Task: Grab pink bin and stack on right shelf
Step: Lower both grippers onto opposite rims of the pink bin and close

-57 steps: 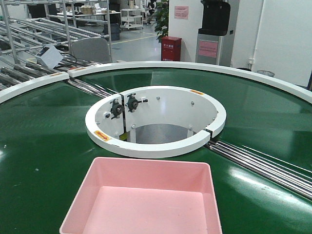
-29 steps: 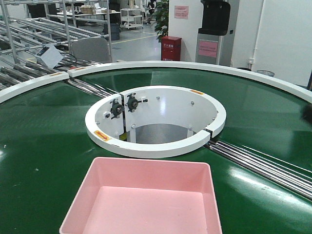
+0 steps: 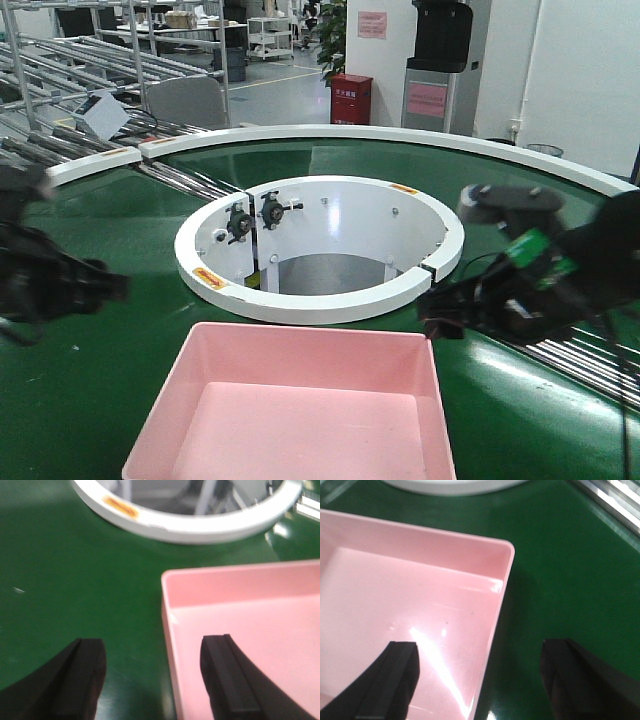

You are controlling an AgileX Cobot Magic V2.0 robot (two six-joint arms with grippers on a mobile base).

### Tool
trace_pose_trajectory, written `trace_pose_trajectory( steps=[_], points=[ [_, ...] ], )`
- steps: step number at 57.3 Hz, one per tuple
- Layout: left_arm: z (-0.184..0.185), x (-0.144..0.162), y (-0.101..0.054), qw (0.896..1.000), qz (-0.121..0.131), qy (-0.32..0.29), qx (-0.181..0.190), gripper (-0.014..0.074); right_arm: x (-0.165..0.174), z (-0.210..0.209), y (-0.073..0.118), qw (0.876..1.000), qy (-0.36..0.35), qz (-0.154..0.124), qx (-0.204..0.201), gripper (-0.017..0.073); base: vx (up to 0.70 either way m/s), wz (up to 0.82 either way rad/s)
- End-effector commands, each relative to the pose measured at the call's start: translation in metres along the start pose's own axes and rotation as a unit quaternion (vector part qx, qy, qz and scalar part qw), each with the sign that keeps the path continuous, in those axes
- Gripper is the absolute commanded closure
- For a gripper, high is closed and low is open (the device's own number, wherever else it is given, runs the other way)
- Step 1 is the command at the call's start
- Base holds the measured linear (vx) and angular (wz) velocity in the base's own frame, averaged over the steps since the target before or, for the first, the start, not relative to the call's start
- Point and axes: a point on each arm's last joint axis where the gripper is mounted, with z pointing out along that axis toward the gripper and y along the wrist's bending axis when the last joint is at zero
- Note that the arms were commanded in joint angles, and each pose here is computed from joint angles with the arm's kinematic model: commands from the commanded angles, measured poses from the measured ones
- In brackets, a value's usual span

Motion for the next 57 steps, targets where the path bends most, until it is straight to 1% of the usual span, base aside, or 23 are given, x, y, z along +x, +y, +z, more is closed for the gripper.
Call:
trace_pose_trajectory(
  steps=[1,6,12,17,21,24,27,29,32,39,40,43,44,50,57],
  points=[
    [0.017,-0.017,-0.010,0.999,0.002,-0.011,0.033,0.0062,-0.016,0.007,0.003,1.000,-0.023,0.001,-0.003,0.0025,0.00,0.00],
    [0.052,-0.013,-0.008,0.999,0.000,0.028,0.037,0.0062,-0.013,0.034,0.004,1.000,0.005,0.007,-0.005,0.0025,0.00,0.00],
    [0.086,-0.001,-0.004,0.997,-0.012,0.067,0.039,0.0062,-0.006,0.063,0.005,0.999,0.037,0.009,-0.002,0.0025,0.00,0.00],
    [0.106,0.009,-0.004,0.995,-0.023,0.092,0.043,0.0062,-0.001,0.081,0.004,0.998,0.060,0.012,0.000,0.0025,0.00,0.00],
    [0.121,0.018,-0.006,0.992,-0.026,0.111,0.047,0.0063,0.003,0.094,0.004,0.997,0.076,0.011,0.003,0.0029,0.00,0.00],
    [0.128,0.022,-0.009,0.991,-0.026,0.122,0.051,0.0079,0.006,0.102,0.004,0.996,0.085,0.014,0.003,0.0041,0.00,0.00],
    [0.134,0.027,-0.011,0.990,-0.025,0.132,0.053,0.0111,0.009,0.108,0.004,0.996,0.093,0.015,0.004,0.0077,0.00,0.00],
    [0.135,0.027,-0.013,0.989,-0.023,0.133,0.054,0.0146,0.009,0.111,0.004,0.995,0.095,0.015,0.004,0.0115,0.00,0.00],
    [0.137,0.029,-0.016,0.989,-0.020,0.137,0.056,0.0231,0.010,0.112,0.004,0.995,0.097,0.014,0.005,0.0189,0.00,0.00],
    [0.136,0.029,-0.018,0.989,-0.017,0.138,0.057,0.0459,0.009,0.110,0.003,0.995,0.095,0.011,0.007,0.0433,0.00,0.00],
    [0.135,0.028,-0.018,0.989,-0.017,0.138,0.058,0.0509,0.009,0.109,0.003,0.996,0.093,0.011,0.007,0.0463,0.00,0.00],
    [0.132,0.027,-0.018,0.989,-0.015,0.138,0.058,0.0604,0.007,0.105,0.003,0.996,0.089,0.011,0.006,0.0564,0.00,0.00],
    [0.129,0.026,-0.019,0.989,-0.015,0.134,0.059,0.0605,0.007,0.103,0.003,0.996,0.086,0.009,0.007,0.0575,0.00,0.00],
    [0.113,0.016,-0.021,0.992,-0.011,0.114,0.060,0.0601,0.000,0.086,0.003,0.998,0.064,0.004,0.008,0.0573,0.00,0.00],
    [0.076,-0.004,-0.025,0.996,-0.005,0.063,0.063,0.0599,-0.010,0.050,0.002,1.000,0.020,-0.004,0.009,0.0571,0.00,0.00]
  ],
)
